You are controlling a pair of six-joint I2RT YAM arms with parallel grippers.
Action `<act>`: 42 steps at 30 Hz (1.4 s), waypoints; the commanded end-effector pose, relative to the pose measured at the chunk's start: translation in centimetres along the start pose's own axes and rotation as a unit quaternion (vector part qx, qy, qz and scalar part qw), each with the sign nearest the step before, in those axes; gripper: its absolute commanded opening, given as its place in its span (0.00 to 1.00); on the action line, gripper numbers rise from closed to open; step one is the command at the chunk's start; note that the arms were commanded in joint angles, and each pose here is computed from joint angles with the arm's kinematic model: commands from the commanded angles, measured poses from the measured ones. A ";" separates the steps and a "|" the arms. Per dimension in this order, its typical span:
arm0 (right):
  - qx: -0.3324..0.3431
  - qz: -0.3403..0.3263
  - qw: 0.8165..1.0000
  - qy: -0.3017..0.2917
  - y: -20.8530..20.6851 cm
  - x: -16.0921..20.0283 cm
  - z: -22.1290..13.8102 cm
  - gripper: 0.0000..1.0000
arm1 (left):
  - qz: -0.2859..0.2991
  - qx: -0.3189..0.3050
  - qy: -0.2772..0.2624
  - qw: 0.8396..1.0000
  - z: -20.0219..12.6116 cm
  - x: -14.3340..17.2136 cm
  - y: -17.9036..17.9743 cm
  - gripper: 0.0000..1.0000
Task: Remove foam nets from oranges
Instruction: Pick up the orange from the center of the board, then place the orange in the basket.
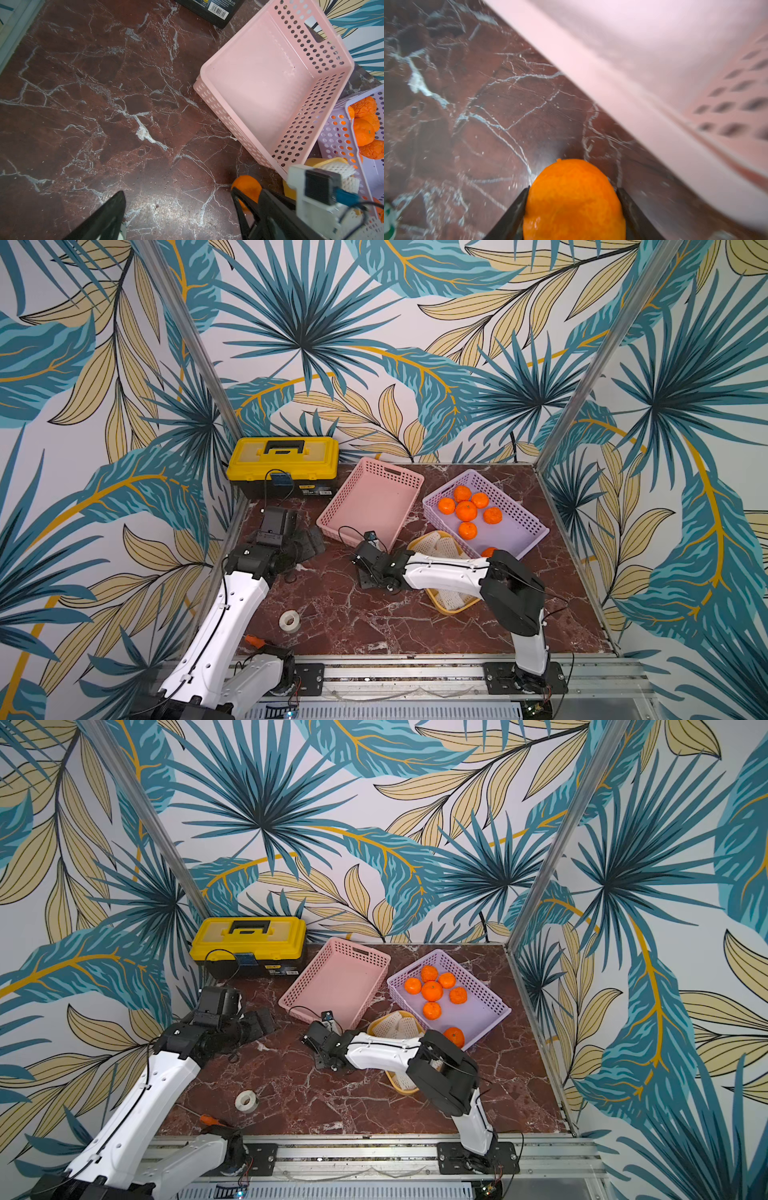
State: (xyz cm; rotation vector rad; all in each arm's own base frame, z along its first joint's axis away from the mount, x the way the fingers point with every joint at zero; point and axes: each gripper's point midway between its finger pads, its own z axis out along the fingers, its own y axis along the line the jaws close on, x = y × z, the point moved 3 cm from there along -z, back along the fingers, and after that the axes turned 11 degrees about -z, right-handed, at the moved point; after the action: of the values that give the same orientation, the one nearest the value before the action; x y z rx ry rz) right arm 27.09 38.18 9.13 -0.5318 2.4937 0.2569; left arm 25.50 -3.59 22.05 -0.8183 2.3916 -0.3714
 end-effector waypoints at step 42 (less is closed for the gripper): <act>0.213 0.523 0.804 -0.188 -46.7 0.4 -10.6 0.78 | 0.003 0.042 -0.004 0.999 -1.7 0.1 -0.3 0.99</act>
State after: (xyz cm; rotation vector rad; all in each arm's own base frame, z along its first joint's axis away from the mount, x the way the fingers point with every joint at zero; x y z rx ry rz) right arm 41.01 -6.47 13.63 1.0195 2.1587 0.1734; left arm 24.46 -3.97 23.72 -0.7830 2.3433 -0.4693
